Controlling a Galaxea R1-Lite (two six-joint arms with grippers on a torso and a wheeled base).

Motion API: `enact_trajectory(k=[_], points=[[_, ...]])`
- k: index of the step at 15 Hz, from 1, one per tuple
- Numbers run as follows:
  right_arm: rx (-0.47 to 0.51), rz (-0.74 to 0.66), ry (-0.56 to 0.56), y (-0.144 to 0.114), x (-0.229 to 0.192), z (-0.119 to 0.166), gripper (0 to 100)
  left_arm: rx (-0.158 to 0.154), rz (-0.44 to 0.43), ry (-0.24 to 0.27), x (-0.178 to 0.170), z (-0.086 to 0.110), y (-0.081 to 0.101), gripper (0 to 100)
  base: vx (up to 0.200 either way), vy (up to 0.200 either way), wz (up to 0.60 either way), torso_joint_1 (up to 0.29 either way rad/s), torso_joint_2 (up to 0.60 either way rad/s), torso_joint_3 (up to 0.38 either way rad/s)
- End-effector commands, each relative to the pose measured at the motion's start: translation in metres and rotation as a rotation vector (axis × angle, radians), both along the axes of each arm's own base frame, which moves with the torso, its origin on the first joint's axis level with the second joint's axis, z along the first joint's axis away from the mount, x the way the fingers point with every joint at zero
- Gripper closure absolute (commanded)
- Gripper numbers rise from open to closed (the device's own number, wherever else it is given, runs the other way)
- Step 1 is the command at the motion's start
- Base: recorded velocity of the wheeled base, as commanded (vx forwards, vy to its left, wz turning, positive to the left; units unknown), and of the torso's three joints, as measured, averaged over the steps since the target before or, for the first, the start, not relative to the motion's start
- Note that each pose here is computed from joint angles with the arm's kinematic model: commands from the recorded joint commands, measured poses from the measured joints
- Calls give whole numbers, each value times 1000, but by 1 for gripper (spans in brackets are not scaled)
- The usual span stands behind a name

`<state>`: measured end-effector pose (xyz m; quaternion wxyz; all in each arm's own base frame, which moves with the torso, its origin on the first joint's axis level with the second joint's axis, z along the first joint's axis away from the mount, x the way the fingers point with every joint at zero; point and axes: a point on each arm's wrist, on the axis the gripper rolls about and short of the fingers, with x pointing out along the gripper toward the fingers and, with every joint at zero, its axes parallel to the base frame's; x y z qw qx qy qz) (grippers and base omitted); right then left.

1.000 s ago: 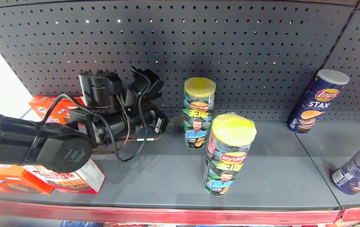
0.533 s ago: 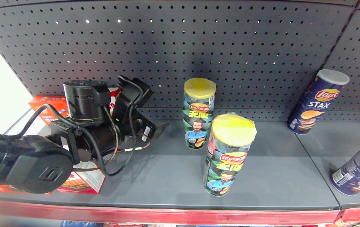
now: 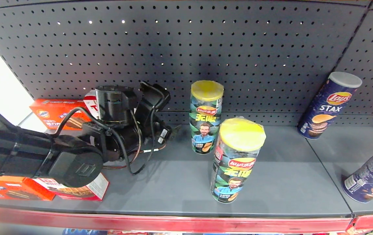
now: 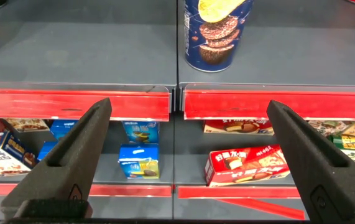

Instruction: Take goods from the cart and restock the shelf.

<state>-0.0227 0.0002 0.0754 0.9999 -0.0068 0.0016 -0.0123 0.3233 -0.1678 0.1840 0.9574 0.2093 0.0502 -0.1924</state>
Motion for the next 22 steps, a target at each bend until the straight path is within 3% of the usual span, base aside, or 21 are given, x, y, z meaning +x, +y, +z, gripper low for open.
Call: enact_trajectory(k=[1,6,13,17,19,22], points=[[0,0,2,0,0,0,0,0,-5,18,7,-8,-7,0,0,0,0,0,0,0],[0,0,2,0,0,0,0,-46,-46,41,5,-12,-26,0,0,0,0,0,0,0],[0,0,2,0,0,0,0,-55,-74,28,8,-10,-41,0,0,0,0,0,0,0],[0,2,2,0,0,0,0,-56,-72,26,7,-10,-40,0,0,0,0,0,0,0],[0,0,2,0,0,0,0,-69,-64,2,6,-1,-38,0,0,0,0,0,0,0],[0,0,2,0,0,0,0,-116,-20,-108,-5,44,-18,0,0,0,0,0,0,0]])
